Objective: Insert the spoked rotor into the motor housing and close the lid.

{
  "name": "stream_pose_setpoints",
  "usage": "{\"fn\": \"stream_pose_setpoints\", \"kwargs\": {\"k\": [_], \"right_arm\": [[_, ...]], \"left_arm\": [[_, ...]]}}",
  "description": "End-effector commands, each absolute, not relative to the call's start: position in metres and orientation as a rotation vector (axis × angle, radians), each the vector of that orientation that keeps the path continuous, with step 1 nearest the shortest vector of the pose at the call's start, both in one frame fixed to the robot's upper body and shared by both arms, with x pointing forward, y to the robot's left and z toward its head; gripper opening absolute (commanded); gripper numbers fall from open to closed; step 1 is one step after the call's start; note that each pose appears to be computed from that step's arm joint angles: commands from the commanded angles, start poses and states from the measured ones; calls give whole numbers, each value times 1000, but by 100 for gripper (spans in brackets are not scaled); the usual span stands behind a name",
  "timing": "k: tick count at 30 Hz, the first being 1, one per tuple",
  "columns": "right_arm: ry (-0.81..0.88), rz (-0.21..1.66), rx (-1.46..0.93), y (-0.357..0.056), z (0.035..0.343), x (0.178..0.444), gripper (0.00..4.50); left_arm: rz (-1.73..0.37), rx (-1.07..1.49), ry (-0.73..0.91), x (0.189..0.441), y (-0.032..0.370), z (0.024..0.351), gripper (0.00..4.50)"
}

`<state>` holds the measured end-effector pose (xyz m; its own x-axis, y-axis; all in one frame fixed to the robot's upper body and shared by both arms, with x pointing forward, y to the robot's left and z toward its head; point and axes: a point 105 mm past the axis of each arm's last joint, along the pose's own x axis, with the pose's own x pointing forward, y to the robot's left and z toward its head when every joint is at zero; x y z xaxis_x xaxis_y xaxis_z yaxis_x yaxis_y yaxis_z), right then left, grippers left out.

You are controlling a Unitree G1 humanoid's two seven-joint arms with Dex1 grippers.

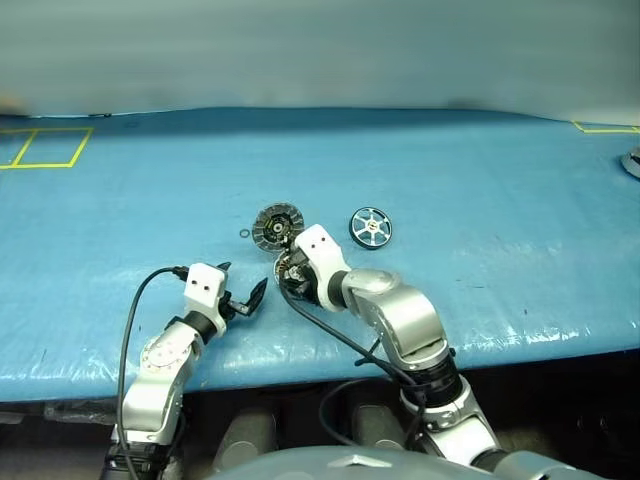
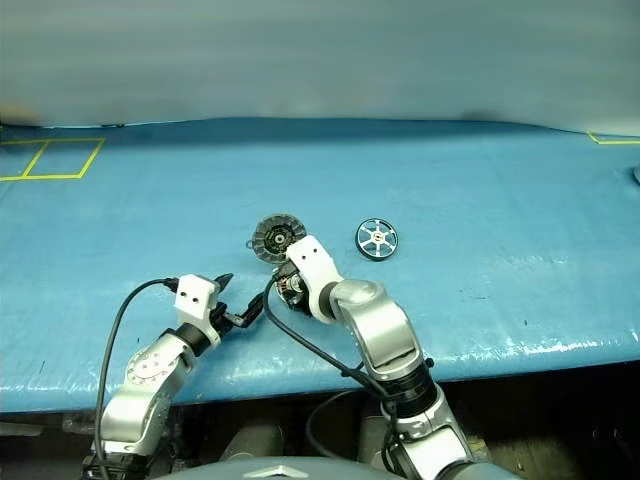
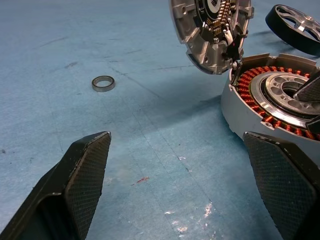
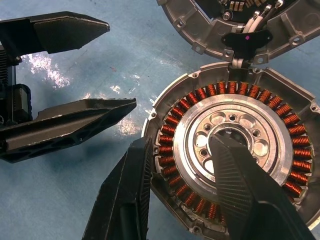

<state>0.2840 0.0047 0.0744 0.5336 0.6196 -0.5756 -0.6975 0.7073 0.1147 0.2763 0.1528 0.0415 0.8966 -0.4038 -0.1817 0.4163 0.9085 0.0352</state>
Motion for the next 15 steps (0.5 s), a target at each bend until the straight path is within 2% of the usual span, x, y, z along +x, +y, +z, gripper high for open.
{"fn": "stream_pose_setpoints", "kwargs": {"k": [1,5,11,15], "right_arm": [[682,735,-108,1,64,283,227],[636,727,-98,0,82,284,341],[582,716,-94,-8,104,284,341],[460,734,-104,-21,126,281,341]], "left_arm": [[-455,74,128,278,145,54,450],[-460,74,130,277,145,53,450],[-463,80,132,278,146,54,450],[-464,86,116,280,150,60,450]]}}
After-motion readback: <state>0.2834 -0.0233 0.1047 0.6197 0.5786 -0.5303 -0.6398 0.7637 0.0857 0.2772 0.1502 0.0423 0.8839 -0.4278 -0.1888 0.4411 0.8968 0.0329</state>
